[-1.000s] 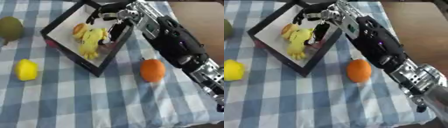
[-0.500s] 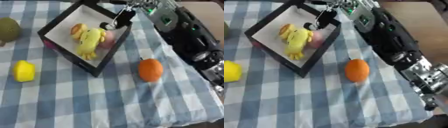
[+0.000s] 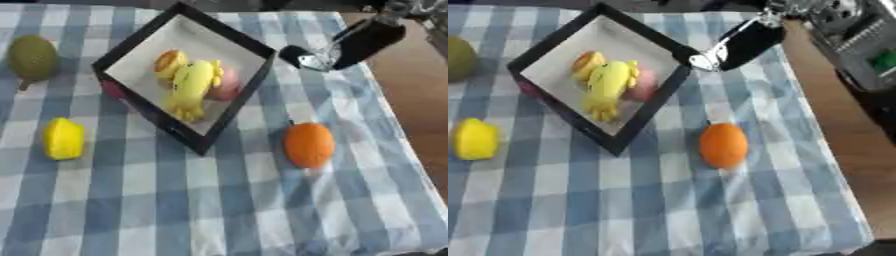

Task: Pick up objects on the table and place them in the box.

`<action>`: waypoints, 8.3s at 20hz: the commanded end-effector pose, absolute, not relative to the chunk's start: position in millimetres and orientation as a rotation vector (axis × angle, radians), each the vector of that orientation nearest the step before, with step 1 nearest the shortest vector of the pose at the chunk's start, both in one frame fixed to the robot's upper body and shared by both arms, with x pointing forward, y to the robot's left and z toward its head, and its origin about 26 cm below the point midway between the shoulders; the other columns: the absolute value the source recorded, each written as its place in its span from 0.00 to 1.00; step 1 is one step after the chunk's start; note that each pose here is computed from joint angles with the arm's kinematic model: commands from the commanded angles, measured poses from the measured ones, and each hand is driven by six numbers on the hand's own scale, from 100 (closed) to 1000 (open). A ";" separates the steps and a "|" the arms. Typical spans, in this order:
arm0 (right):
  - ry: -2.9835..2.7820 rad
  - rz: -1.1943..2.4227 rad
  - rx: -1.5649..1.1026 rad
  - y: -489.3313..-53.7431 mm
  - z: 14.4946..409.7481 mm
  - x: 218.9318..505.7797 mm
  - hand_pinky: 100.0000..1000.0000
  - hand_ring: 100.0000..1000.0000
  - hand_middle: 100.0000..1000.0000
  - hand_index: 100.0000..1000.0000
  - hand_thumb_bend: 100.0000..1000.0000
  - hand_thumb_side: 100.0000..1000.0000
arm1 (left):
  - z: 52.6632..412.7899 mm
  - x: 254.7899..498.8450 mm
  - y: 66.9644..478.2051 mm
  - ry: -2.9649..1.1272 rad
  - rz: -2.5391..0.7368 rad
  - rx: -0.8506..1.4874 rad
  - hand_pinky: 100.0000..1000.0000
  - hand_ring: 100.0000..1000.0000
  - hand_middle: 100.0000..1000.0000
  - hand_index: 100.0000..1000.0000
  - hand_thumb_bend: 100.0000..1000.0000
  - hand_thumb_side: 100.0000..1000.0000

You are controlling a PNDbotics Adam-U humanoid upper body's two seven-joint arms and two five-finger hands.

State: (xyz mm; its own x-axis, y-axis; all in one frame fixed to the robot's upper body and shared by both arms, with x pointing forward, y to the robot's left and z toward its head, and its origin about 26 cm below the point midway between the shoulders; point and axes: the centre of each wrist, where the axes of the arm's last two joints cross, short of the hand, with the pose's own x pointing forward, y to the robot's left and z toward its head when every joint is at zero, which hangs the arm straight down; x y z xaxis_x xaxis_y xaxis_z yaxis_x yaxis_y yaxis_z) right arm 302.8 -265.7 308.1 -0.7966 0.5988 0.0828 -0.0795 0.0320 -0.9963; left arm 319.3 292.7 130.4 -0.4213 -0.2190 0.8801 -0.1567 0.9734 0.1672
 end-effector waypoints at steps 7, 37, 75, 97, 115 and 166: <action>-1.696 1.981 -0.470 -296.6 290.8 290.8 0.89 0.89 0.77 0.87 0.10 0.29 | 138.1 317.7 301.1 -2.030 -0.093 0.309 0.85 1.00 1.00 0.87 0.01 0.87; -1.449 1.877 -0.540 -270.1 197.1 285.7 0.90 0.91 0.81 0.92 0.26 0.19 | 127.2 311.4 306.8 -1.990 -0.090 0.326 0.86 1.00 1.00 0.87 0.01 0.88; -1.332 1.922 -0.947 -274.1 176.0 289.9 0.79 0.71 0.57 0.70 0.27 0.00 | 122.6 311.2 301.1 -1.976 -0.114 0.287 0.86 1.00 1.00 0.87 0.00 0.88; -1.589 1.823 -0.978 -275.6 178.5 285.8 0.71 0.57 0.41 0.53 0.17 0.00 | 123.2 311.5 299.9 -1.977 -0.121 0.275 0.87 1.00 0.99 0.87 0.00 0.88; -1.846 1.720 -1.054 -274.8 229.7 292.9 0.70 0.54 0.40 0.52 0.17 0.00 | 121.6 309.3 304.7 -1.971 -0.116 0.294 0.87 1.00 0.99 0.88 0.00 0.87; -1.664 1.811 -0.899 -198.8 258.4 444.1 0.83 0.78 0.69 0.81 0.21 0.00 | 142.6 315.7 289.8 -2.048 -0.128 0.228 0.87 1.00 0.98 0.87 0.00 0.87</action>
State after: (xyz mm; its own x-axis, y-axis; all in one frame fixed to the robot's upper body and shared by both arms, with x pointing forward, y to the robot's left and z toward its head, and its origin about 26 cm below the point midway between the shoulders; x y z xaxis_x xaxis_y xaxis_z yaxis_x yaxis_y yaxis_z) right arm 447.1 -193.2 241.8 -0.6515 0.7527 -0.0952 0.0275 -0.1020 -0.9944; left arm 316.2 288.3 134.3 -0.4330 -0.2057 0.8776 -0.1055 0.9785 0.1773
